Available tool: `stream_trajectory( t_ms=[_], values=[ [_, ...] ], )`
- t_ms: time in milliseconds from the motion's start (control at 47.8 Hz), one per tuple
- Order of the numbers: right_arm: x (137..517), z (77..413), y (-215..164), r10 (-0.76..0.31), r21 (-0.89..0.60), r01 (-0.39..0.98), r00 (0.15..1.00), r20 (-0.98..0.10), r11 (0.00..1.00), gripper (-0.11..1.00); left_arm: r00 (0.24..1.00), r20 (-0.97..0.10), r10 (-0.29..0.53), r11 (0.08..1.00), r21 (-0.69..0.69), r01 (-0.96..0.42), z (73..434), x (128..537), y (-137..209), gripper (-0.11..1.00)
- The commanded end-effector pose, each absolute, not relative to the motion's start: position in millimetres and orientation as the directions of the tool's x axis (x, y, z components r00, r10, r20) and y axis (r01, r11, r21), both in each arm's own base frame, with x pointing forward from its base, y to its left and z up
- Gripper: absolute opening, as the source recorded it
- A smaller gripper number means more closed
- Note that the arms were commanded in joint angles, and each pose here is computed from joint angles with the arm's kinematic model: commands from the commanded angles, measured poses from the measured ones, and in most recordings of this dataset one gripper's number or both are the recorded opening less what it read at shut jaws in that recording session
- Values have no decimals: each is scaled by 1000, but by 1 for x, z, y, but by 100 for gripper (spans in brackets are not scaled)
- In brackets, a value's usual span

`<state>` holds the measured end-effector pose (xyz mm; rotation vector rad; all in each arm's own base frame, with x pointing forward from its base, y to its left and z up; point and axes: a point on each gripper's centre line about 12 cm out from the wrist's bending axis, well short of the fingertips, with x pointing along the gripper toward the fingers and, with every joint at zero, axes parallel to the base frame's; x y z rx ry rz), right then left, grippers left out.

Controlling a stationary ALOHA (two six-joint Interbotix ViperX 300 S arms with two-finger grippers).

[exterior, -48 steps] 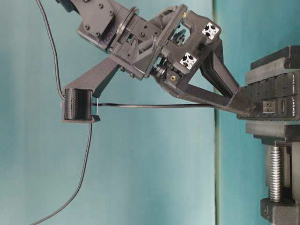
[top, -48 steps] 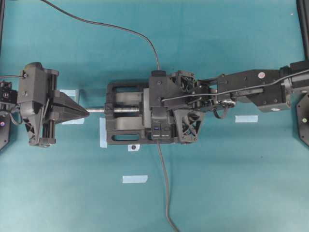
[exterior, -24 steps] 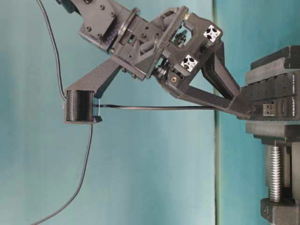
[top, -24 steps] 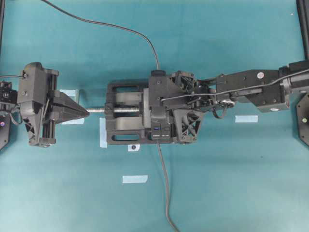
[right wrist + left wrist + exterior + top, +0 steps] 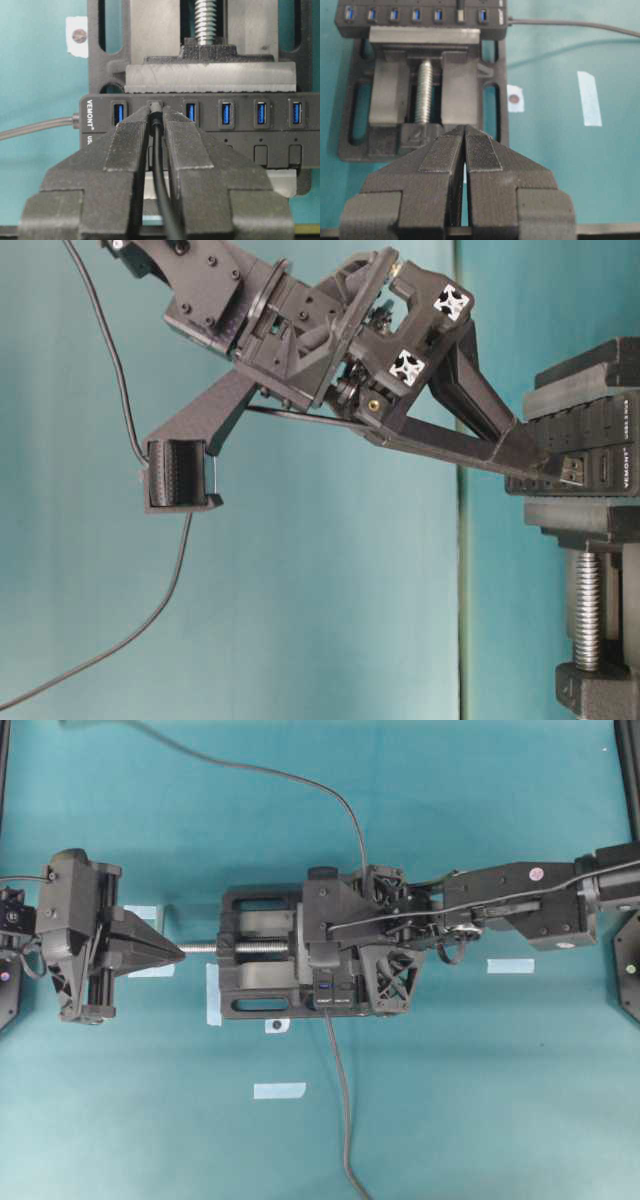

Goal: Insert the USB into the second port from the front of the fixed hub.
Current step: 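Align and push the USB plug into the second blue port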

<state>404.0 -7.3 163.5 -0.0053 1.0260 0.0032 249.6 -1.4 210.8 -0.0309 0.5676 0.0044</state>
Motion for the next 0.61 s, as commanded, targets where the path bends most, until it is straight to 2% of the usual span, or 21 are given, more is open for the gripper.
stream_trajectory(
  t_ms=[0,209,586],
  values=[
    [409,171,-9,-3,-4,0,539,-842,1000,6,861,-509,-7,1000,-29,-9,219,254,-2,0],
    [411,173,-9,-3,-7,-5,523,-852,1000,6,861,-509,-7,1000,-29,-9,219,254,-2,0],
    [407,177,-10,0,-4,-7,443,-897,1000,6,859,-511,-7,1000,-29,-9,217,253,-2,0]
  ],
)
